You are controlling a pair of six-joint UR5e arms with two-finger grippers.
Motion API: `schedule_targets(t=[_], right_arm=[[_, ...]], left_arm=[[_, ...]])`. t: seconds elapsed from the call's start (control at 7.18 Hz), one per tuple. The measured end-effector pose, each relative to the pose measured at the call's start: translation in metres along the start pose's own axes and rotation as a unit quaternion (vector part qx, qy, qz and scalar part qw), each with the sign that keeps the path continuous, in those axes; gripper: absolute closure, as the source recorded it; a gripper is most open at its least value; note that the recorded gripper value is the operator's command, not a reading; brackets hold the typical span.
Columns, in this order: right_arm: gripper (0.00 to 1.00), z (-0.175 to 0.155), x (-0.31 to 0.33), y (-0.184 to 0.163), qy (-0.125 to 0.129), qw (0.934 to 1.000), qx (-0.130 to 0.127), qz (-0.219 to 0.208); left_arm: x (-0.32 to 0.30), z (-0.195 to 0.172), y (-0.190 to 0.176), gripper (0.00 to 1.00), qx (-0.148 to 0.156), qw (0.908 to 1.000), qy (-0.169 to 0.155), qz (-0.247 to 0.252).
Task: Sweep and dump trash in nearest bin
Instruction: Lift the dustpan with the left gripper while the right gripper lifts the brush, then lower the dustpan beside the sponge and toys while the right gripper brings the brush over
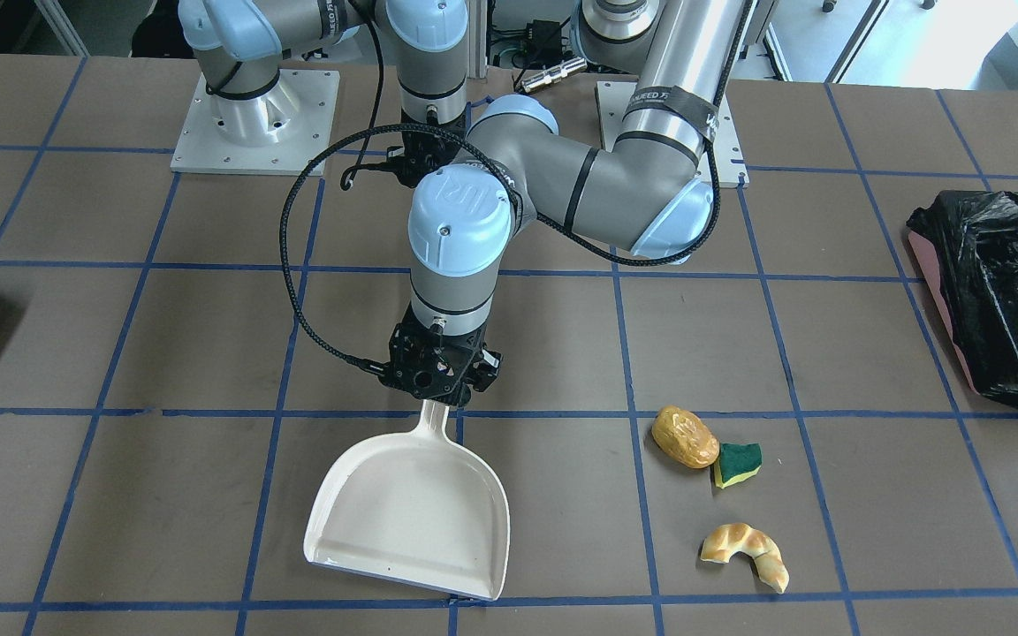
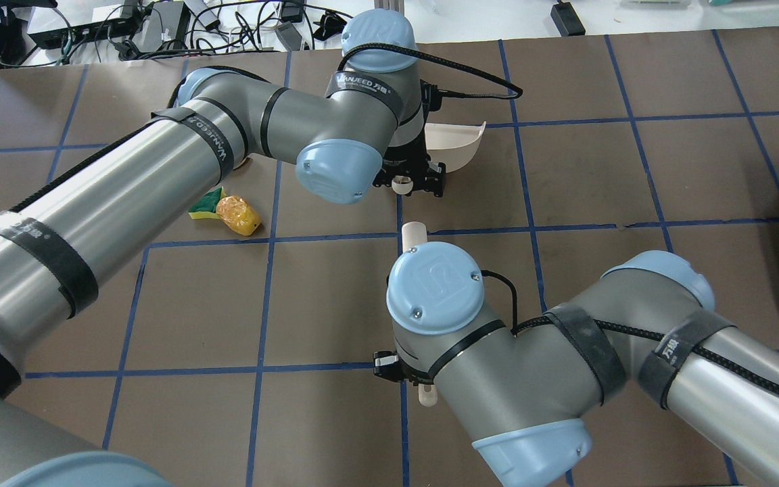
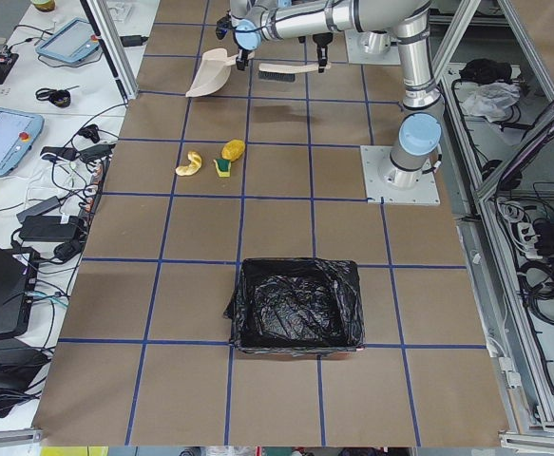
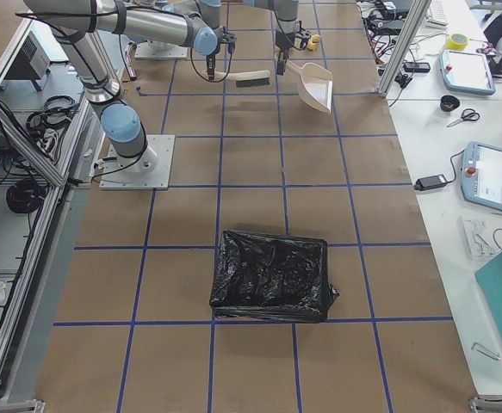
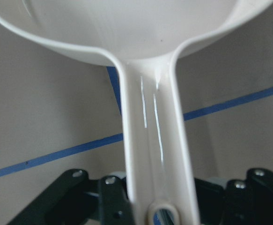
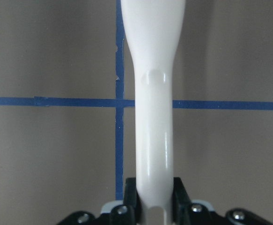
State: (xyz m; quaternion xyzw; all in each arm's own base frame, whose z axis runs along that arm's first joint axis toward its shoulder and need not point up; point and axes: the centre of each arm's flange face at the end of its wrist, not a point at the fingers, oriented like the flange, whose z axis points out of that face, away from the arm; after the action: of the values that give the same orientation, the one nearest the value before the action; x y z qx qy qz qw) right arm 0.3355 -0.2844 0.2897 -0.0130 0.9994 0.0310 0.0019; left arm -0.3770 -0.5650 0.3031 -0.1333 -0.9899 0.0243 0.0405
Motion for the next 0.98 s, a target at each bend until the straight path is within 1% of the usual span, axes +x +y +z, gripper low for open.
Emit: schedule_targets(t=[0.28, 0.42, 0.7, 0.98], right_arm=[[1.0, 0.0, 0.0, 0.0, 0.0, 1.0, 0.0, 0.002], [1.0, 0.0, 0.0, 0.0, 0.0, 1.0, 0.0, 0.002], [1.0, -0.004, -0.003, -0.002, -0.003, 1.0, 0.005, 0.001], [1.0, -0.006, -0.009, -0.006, -0.009, 0.9999, 0.007, 0.006]], left_arm=[[-0.021, -0.017, -0.012, 1.0, 0.018, 0.9998, -0.006, -0.006], [-0.04, -0.024, -0.018, 1.0, 0.025, 0.9995, -0.021, -0.002], [-0.105, -0.042, -0.029, 1.0, 0.035, 0.9982, -0.047, 0.013], [-0.194, -0.064, -0.031, 1.0, 0.039, 0.9971, -0.059, 0.027]])
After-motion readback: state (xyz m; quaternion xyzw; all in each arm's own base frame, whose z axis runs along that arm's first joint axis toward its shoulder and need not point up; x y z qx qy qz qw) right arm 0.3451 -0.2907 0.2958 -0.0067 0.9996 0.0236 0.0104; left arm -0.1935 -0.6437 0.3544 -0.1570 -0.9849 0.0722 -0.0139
